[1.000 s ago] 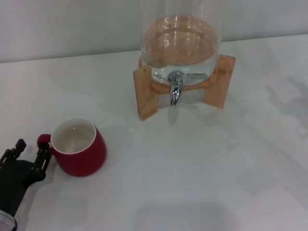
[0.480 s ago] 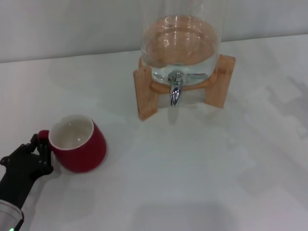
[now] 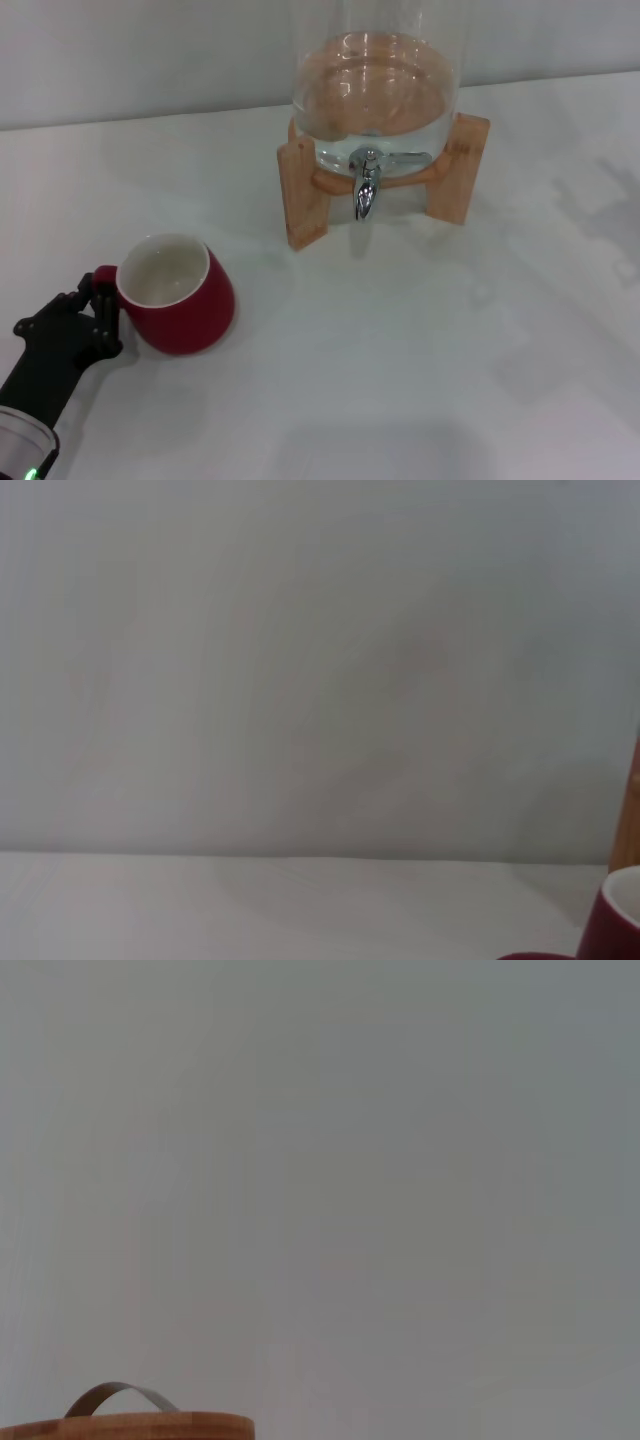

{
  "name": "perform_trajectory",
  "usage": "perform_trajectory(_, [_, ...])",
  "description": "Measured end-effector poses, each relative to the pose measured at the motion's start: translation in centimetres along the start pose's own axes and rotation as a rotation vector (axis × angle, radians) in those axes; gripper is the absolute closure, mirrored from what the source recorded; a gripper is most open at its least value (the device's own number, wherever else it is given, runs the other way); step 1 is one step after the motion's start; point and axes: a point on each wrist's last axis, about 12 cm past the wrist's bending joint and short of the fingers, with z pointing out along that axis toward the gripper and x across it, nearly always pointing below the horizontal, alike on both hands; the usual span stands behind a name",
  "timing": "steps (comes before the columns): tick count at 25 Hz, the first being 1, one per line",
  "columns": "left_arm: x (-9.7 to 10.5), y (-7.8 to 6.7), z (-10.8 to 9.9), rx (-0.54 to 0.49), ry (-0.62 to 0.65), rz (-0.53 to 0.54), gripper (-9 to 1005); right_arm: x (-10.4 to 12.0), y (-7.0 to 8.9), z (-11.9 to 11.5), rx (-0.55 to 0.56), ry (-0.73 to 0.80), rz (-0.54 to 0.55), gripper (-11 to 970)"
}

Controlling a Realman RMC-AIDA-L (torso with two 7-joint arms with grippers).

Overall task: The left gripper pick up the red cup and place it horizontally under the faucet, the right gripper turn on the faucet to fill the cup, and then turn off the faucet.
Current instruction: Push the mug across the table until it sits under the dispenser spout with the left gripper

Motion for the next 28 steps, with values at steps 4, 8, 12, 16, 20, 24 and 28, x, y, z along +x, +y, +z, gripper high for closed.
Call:
perform_trajectory(4, [-0.1,-0.3,0.4,0.019,0.004,0.006,860,0.1,0.1,0.1,-0.002,0.000,0.003,177])
perform_trajectory(8, [-0.3,-0.6,1.0,0.045,0.009,0.007,860,0.1,0.1,0.2,-0.003,-0.001,0.003,177])
perform_trajectory(12, [-0.6,-0.8,1.6,0.073,0.008,0.010,861,0.1,0.1,0.2,-0.005,-0.001,0.004,177])
perform_trajectory(16, [-0.9,-1.2,2.4,0.115,0.018,0.023,861,0.1,0.1,0.3,-0.007,-0.001,0.005,177])
perform_trajectory(20, [-1.4,-1.5,3.5,0.136,0.032,0.040,861,0.1,0.1,0.3,-0.008,-0.002,0.005,177])
perform_trajectory(24, [-1.8,-1.8,4.4,0.162,0.040,0.062,861,0.1,0.2,0.3,-0.010,-0.005,0.006,177])
perform_trajectory(28, [-2.2,-2.1,5.3,0.194,0.042,0.082,862,0.2,0.3,0.4,-0.017,-0.002,0.010,177])
